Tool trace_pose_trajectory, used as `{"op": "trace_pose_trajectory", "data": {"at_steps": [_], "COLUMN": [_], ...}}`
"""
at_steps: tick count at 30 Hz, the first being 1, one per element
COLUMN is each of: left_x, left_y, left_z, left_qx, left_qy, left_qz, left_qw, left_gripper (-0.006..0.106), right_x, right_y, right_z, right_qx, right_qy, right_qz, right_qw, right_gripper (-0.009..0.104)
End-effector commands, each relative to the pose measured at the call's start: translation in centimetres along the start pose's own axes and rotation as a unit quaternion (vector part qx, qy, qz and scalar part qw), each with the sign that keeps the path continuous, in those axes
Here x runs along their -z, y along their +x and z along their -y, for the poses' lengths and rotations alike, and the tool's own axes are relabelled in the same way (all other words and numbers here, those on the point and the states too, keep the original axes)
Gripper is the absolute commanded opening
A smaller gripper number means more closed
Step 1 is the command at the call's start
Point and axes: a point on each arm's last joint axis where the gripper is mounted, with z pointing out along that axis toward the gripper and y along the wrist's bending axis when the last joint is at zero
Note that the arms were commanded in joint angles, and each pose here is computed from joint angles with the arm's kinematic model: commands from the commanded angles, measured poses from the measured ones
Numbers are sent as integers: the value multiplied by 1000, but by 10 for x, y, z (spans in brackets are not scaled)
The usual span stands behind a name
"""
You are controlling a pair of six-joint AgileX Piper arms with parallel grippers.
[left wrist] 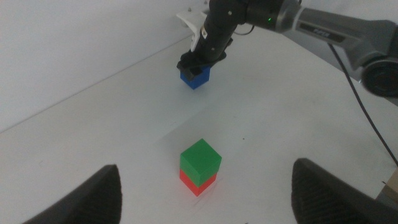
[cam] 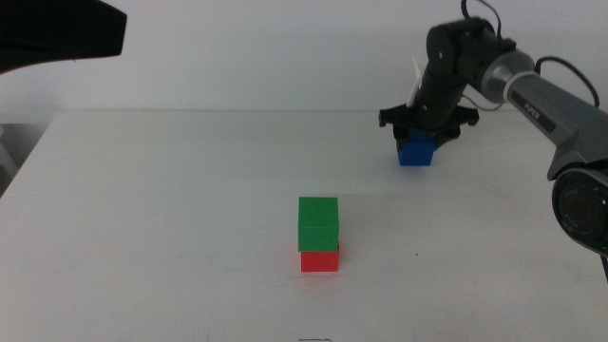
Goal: Stack red cubes first, then green, then blue cubes in a specific spot.
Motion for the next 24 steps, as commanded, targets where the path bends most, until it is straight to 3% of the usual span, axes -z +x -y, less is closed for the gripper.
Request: {"op": "trace_pose_trajectory", "data": {"at_steps": [1,6,9,12,17,24], "left_x": [6,6,6,6,6,6], "left_y": [-4,-4,-4,-4,-4,-4], "left_z": [10,10,10,10,10,10], "left_qx": [-2,-2,-2,-2,-2,-2], "left_qy": [34,34,34,34,34,34], "left_qz": [6,6,6,6,5,5], "left_qw": [999,999,999,999,999,999], "left_gripper": [94,94,94,94,94,94], "right_x": [82,137,168,191,221,233], "right_y": [-13,9,37,74,129,159], "right_z": [-6,-17,-35,-51,-75,-122], "right_qx": [21,21,32,25,6,-6], "right_qy": [-2,79,98,77,1,-37], "right_qz": [81,95,120,134,142,145], "right_qw": [997,992,987,988,990,989], "right_gripper": [-1,-1,-1,-1,-1,-1]}}
